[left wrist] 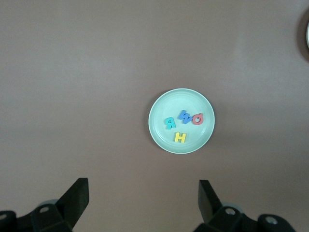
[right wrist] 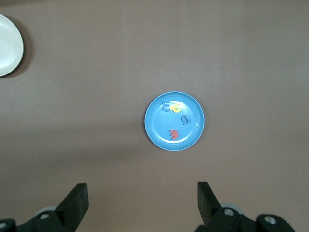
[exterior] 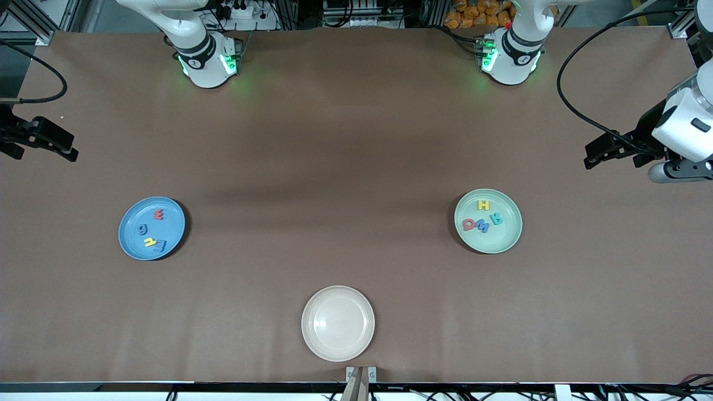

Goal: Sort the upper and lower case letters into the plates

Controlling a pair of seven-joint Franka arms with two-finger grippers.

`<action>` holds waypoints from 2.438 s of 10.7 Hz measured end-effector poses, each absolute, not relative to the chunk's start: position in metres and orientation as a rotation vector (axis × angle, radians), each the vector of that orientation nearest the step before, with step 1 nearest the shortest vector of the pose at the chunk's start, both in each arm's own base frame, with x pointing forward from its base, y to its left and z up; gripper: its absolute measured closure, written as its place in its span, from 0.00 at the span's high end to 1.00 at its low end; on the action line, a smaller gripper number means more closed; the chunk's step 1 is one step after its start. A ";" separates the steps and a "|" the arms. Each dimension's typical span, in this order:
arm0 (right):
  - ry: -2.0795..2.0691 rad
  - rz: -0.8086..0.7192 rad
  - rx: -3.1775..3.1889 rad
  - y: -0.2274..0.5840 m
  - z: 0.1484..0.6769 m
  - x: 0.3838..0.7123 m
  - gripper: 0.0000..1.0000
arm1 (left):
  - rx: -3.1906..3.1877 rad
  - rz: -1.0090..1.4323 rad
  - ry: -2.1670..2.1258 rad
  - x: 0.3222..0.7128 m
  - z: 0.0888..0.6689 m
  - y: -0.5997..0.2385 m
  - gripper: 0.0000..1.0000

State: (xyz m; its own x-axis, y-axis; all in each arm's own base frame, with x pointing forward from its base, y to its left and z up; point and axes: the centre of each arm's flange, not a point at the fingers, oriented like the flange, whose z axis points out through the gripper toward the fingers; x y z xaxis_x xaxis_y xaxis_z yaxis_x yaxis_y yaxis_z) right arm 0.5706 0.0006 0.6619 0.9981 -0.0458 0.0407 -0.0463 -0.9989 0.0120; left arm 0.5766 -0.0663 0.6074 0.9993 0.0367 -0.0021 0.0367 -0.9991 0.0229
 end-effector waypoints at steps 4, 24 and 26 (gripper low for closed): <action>-0.092 0.099 3.170 -0.003 0.676 0.562 1.00 | 3.119 -0.010 0.055 0.576 0.606 -0.067 1.00; -0.113 0.023 3.167 -0.013 0.665 0.560 1.00 | 3.145 0.096 0.111 0.545 0.632 -0.063 1.00; -0.111 0.023 3.167 -0.013 0.665 0.560 1.00 | 3.144 0.109 0.111 0.544 0.635 -0.063 1.00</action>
